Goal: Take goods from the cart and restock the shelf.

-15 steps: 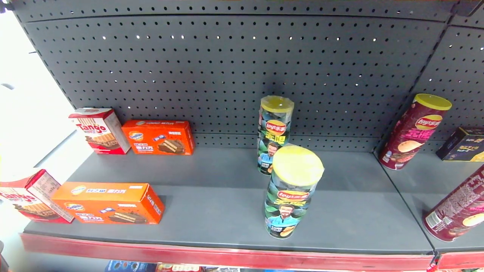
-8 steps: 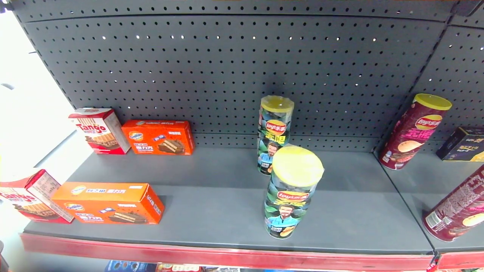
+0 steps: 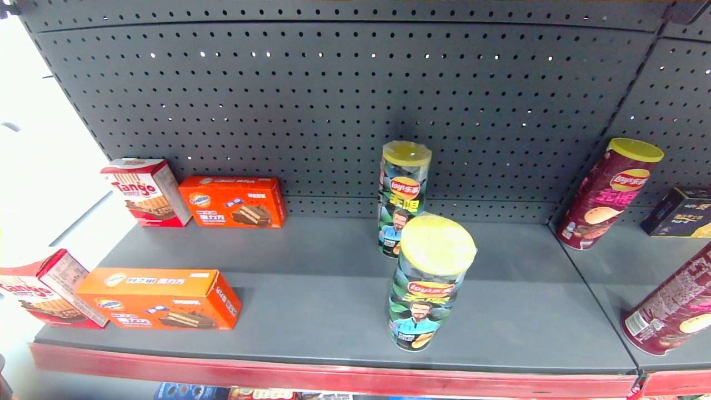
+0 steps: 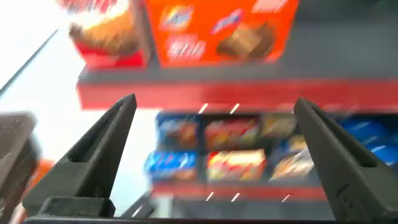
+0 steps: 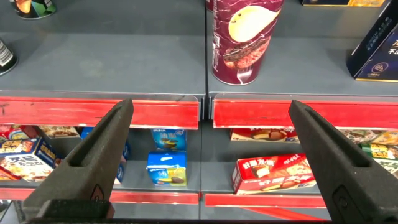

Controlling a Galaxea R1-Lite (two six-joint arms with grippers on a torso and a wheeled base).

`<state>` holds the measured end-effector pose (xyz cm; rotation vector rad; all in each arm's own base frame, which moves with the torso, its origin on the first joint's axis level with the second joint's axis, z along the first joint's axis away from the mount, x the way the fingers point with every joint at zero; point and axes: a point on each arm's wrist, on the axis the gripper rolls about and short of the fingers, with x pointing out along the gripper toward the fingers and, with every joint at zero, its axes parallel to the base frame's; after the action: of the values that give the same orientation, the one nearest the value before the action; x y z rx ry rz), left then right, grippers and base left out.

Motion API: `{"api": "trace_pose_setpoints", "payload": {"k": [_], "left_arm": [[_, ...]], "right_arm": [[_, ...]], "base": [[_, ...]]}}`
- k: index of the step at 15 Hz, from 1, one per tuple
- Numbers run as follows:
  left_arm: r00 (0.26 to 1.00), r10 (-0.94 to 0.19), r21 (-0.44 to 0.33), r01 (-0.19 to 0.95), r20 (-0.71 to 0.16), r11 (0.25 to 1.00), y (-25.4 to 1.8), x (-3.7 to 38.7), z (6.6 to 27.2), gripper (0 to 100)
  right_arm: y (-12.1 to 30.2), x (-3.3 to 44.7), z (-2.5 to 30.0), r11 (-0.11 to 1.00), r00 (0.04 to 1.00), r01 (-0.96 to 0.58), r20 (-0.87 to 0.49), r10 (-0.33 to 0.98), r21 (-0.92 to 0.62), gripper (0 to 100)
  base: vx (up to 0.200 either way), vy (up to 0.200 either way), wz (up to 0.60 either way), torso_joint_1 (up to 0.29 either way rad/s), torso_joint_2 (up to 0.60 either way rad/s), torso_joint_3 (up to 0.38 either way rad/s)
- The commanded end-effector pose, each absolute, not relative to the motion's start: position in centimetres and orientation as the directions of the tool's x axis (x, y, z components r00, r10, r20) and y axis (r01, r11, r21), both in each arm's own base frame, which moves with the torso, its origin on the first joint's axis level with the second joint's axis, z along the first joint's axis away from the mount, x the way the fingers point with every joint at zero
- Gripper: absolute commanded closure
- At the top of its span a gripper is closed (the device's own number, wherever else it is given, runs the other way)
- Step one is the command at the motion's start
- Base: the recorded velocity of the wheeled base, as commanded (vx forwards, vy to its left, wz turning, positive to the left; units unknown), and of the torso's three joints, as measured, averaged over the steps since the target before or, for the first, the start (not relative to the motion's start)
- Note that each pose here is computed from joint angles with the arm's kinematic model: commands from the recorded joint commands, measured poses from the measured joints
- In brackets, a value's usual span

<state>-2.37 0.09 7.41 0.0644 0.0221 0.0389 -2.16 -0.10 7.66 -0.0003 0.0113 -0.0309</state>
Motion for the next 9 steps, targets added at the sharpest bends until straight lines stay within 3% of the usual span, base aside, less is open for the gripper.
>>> {"api": "trace_pose_setpoints", "payload": {"k": [1,3,9], "left_arm": [[1.0,0.026,0.071,-0.025,-0.017,0.997,0.07,-2.35,7.54,0],[0.999,-0.051,0.035,0.051,-0.012,0.998,-0.11,-2.35,7.58,0],[0.999,-0.051,0.032,0.051,-0.011,0.998,-0.11,-2.33,7.55,0]], "right_arm": [[-0.1,-2.15,7.68,1.0,0.999,0.031,-0.012,-0.031,0.0,0],[-0.1,-2.14,7.64,1.0,0.999,0.031,-0.014,-0.031,-0.001,0],[-0.02,-2.16,7.69,1.0,1.0,-0.008,-0.009,0.008,-0.014,0]], "base": [[0.0,0.0,0.0,0.0,0.0,0.0],[0.0,0.0,0.0,0.0,0.0,0.0],[0.0,0.0,0.0,0.0,0.0,0.0]]}}
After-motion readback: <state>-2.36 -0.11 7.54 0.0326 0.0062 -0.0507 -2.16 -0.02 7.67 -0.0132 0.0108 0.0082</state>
